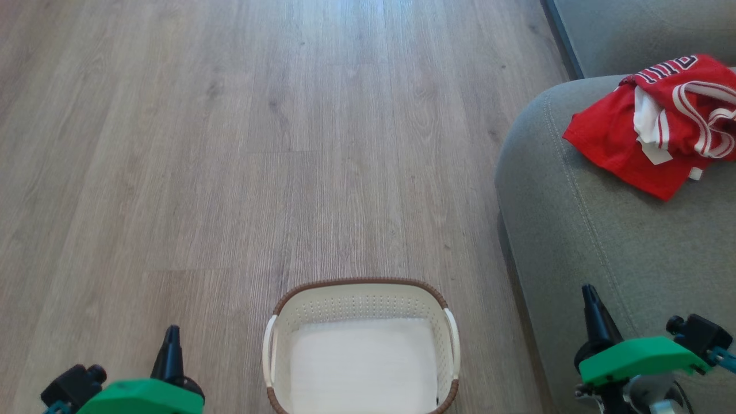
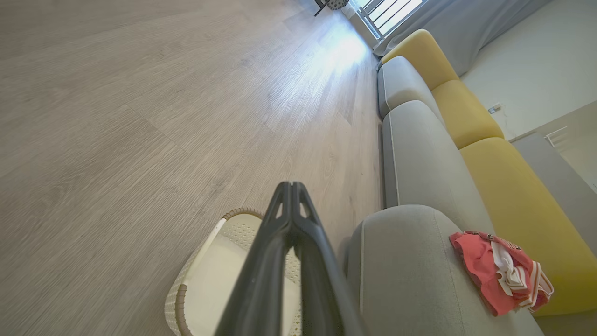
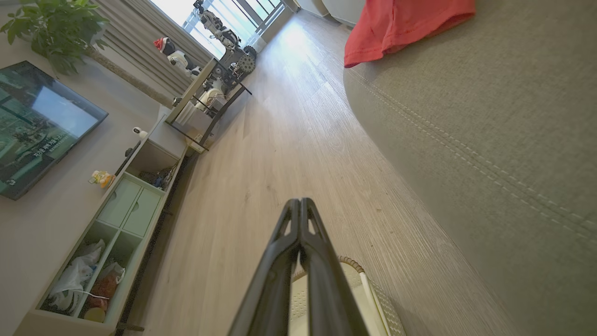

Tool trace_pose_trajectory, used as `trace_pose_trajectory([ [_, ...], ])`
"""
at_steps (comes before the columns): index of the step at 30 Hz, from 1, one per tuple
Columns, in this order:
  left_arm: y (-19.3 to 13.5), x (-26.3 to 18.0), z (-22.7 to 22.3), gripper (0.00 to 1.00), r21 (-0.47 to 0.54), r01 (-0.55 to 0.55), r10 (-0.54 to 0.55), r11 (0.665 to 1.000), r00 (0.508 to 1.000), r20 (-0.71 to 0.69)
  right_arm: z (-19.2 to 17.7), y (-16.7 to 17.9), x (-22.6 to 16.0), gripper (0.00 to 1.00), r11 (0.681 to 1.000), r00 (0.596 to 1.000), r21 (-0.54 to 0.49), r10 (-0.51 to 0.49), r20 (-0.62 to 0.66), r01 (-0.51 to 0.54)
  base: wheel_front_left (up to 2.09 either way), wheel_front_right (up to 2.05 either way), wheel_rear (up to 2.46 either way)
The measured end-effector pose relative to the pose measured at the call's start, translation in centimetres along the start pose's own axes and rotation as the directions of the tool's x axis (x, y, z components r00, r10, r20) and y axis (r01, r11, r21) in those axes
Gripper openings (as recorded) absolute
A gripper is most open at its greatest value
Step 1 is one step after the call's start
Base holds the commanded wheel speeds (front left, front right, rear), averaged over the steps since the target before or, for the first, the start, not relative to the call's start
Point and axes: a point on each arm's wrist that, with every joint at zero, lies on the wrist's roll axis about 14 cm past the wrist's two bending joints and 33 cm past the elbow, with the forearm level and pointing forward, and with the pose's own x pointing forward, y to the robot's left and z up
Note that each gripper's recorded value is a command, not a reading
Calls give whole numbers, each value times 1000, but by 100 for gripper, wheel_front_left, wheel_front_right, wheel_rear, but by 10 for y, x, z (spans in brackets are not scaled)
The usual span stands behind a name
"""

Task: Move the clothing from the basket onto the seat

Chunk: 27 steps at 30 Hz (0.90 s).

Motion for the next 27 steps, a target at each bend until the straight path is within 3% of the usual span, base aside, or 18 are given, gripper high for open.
trace_pose_trajectory([
  [13, -9, 9, 4, 0, -146, 31, -33, 989, 999, -11, 8, 3, 5, 0, 990, 1000, 144, 1, 10, -3, 0, 0, 0],
  [27, -16, 16, 11, 0, -285, 62, -67, 957, 998, -8, 11, -1, 6, 0, 958, 1000, 288, -12, 10, 8, 0, 0, 0],
])
